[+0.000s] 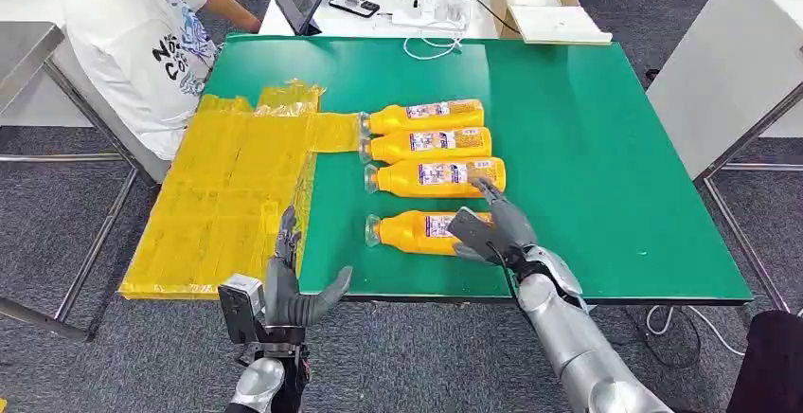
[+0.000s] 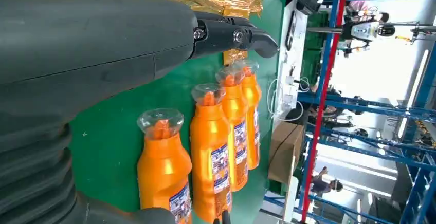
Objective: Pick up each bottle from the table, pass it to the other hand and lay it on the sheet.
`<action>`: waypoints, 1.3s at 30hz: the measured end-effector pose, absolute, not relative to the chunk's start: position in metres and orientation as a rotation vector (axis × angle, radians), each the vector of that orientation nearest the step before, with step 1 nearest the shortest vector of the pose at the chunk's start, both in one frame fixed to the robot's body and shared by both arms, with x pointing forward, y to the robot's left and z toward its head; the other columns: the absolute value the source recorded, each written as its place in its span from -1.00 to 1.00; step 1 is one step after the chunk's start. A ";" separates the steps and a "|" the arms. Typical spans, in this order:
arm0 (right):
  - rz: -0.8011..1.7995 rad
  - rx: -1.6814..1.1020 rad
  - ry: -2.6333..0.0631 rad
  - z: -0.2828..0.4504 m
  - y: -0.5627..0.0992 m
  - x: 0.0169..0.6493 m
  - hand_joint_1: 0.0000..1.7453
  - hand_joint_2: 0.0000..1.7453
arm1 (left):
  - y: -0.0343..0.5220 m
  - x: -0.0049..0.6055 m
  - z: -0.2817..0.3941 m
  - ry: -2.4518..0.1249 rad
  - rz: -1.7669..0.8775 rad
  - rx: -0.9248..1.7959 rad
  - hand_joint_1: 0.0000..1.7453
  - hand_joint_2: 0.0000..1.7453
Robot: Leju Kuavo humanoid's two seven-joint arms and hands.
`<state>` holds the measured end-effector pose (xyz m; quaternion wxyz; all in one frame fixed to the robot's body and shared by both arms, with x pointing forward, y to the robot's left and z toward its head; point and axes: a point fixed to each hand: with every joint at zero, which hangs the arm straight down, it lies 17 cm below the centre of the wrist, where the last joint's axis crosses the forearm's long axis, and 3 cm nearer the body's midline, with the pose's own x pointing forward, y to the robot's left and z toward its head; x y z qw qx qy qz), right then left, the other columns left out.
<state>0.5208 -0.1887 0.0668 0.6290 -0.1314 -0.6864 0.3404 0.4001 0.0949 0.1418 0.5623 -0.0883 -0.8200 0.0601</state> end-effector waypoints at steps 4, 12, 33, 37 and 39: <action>0.802 -0.286 -1.567 0.065 -0.181 0.523 -1.00 1.00 | 0.095 0.401 0.140 -1.926 0.139 -0.207 -1.00 1.00; 0.864 -0.082 -1.598 0.069 -0.134 0.511 -1.00 1.00 | 0.092 0.402 0.136 -1.919 0.128 -0.206 -1.00 1.00; 0.961 -0.045 -1.499 0.055 -0.128 0.510 -1.00 1.00 | 0.092 0.404 0.132 -1.911 0.123 -0.203 -1.00 1.00; 1.097 -0.219 -1.343 0.027 -0.169 0.521 -1.00 1.00 | 0.089 0.404 0.119 -1.867 0.112 -0.202 -1.00 1.00; 1.107 -0.227 -1.335 0.026 -0.171 0.521 -1.00 1.00 | 0.089 0.404 0.118 -1.864 0.112 -0.202 -1.00 1.00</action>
